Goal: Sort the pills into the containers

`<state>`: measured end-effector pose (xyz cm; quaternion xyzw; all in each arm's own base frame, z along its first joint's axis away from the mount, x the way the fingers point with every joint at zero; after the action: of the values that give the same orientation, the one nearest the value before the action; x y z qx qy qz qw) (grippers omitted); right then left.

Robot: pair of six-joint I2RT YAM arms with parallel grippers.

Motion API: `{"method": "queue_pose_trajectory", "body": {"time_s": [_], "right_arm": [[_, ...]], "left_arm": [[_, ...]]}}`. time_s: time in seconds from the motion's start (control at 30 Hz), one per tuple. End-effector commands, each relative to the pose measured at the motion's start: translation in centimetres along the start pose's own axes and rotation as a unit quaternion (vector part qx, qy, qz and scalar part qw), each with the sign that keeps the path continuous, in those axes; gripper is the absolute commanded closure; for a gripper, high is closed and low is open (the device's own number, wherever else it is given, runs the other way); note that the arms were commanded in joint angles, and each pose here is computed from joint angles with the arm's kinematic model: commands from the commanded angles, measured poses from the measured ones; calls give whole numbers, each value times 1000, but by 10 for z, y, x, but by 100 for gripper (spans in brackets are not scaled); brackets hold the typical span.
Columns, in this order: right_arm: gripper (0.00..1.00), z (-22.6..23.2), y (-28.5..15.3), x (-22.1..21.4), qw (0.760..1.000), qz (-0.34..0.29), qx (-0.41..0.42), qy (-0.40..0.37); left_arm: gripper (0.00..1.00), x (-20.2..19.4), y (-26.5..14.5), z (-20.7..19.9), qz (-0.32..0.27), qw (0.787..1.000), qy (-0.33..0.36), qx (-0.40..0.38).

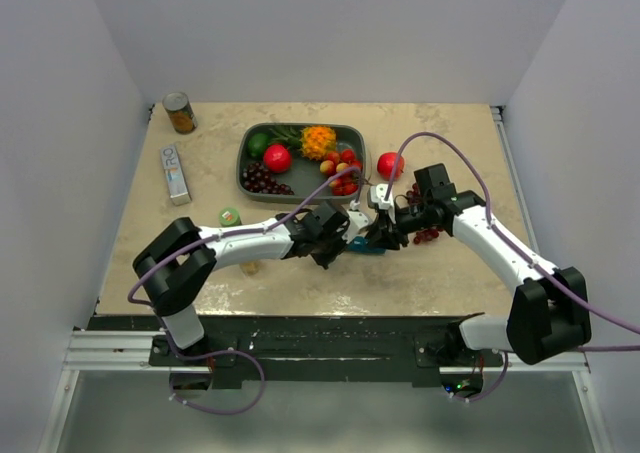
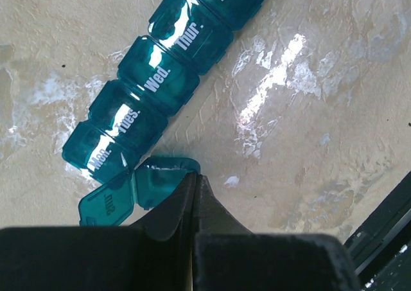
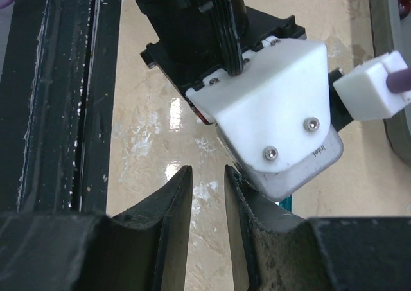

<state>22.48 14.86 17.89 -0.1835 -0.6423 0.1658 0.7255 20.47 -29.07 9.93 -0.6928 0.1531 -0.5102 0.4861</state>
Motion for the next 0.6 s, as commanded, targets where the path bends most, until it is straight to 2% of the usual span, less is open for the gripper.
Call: {"method": "queue_pose_trajectory", "body": {"time_s": [0.0, 0.2, 0.37, 0.57], "right_arm": [[69, -19, -8, 39, 993, -50, -28, -103], [69, -19, -8, 39, 993, -51, -28, -102], [69, -20, -8, 38, 993, -51, -26, -100], [69, -20, -8, 38, 993, -52, -25, -100]], "left_arm": [[100, 13, 4, -32, -20, 993, 86, -72], [100, 12, 9, -31, -13, 994, 86, -67], [86, 12, 8, -30, -12, 995, 81, -60], [79, 16, -1, -31, -22, 995, 75, -58]]}}
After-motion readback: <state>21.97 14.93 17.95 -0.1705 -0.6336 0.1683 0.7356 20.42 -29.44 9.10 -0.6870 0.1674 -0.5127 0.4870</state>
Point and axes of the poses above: each gripper's point midway between its finger pads, its own y axis out along the fingers, its own z axis along the line the jaws close on, x = y × z, the point moved 7 cm from there along -y, back along the fingers, and after that the axes turned 3 degrees about y, right-handed, at the moved point
